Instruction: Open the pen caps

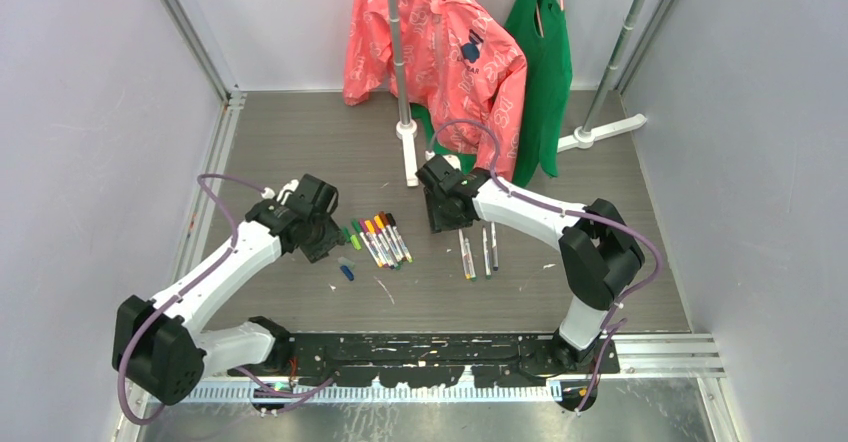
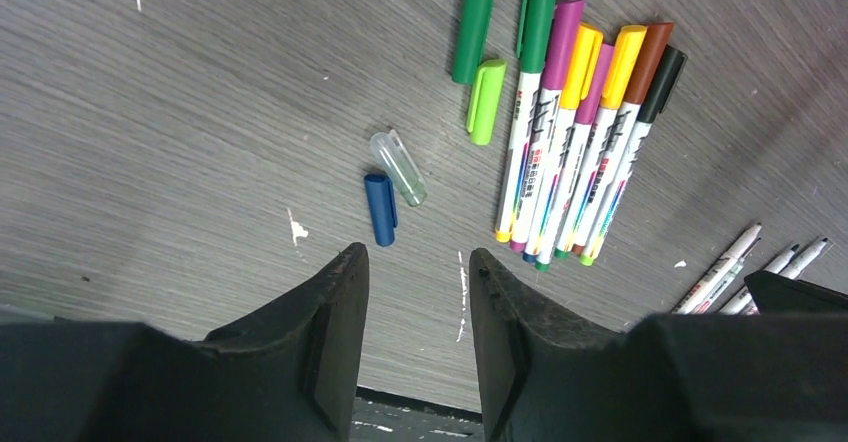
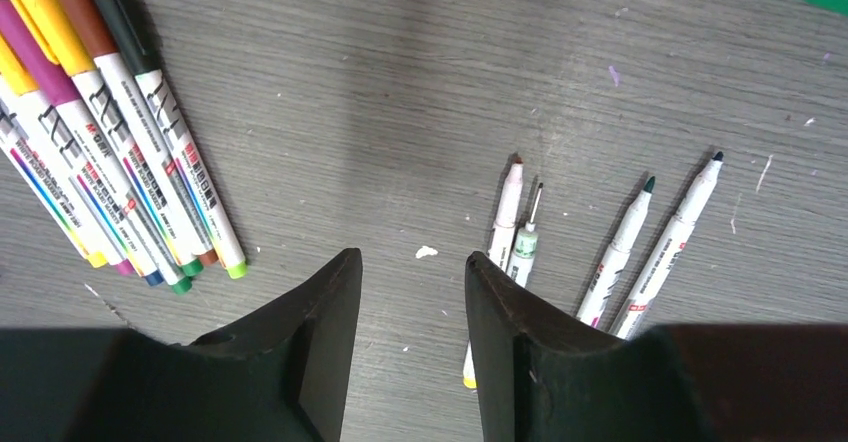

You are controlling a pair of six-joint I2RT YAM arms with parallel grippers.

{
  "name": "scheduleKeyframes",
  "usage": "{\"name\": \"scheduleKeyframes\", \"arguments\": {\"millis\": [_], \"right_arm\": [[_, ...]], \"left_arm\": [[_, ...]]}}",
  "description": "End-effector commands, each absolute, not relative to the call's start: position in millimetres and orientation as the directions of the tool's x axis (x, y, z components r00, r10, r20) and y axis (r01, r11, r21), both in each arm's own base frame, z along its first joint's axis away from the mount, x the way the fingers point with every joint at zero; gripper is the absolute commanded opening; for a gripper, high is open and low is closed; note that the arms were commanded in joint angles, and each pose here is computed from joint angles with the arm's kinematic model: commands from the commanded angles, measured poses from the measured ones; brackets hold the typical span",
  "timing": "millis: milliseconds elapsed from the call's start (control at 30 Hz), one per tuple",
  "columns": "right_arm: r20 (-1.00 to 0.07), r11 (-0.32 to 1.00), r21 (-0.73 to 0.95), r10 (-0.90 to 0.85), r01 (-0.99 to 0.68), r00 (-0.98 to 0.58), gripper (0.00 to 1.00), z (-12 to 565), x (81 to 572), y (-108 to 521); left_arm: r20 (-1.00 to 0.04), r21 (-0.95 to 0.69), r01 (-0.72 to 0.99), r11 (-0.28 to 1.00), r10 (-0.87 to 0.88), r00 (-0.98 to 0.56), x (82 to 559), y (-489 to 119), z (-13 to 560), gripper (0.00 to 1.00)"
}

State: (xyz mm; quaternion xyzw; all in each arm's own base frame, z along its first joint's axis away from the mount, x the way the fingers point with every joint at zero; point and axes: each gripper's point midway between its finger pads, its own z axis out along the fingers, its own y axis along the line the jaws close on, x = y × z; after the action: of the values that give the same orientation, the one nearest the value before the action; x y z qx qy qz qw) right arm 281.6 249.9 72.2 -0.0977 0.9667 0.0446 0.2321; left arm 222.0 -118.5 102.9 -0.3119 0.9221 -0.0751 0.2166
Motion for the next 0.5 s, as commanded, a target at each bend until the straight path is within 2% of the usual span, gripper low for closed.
{"name": "scheduleKeyframes", "arguments": {"millis": [0, 467], "right_arm": [[-0.499, 0.954, 0.096, -0.200, -0.283, -0.843, 0.49, 90.6, 280.1, 270.1], [-0.460, 0.876, 0.133, -0.360, -0.464, -0.811, 0.48, 80.2, 257.9, 339.2]], "left_arm": [[-0.383, -0.274, -0.544, 0.793, -0.609, -0.695, 218.8, -111.1, 111.5, 0.43], [-0.389, -0.338, -0.531, 0.777, -0.629, -0.673, 206.1, -107.3, 119.6, 0.42]]}}
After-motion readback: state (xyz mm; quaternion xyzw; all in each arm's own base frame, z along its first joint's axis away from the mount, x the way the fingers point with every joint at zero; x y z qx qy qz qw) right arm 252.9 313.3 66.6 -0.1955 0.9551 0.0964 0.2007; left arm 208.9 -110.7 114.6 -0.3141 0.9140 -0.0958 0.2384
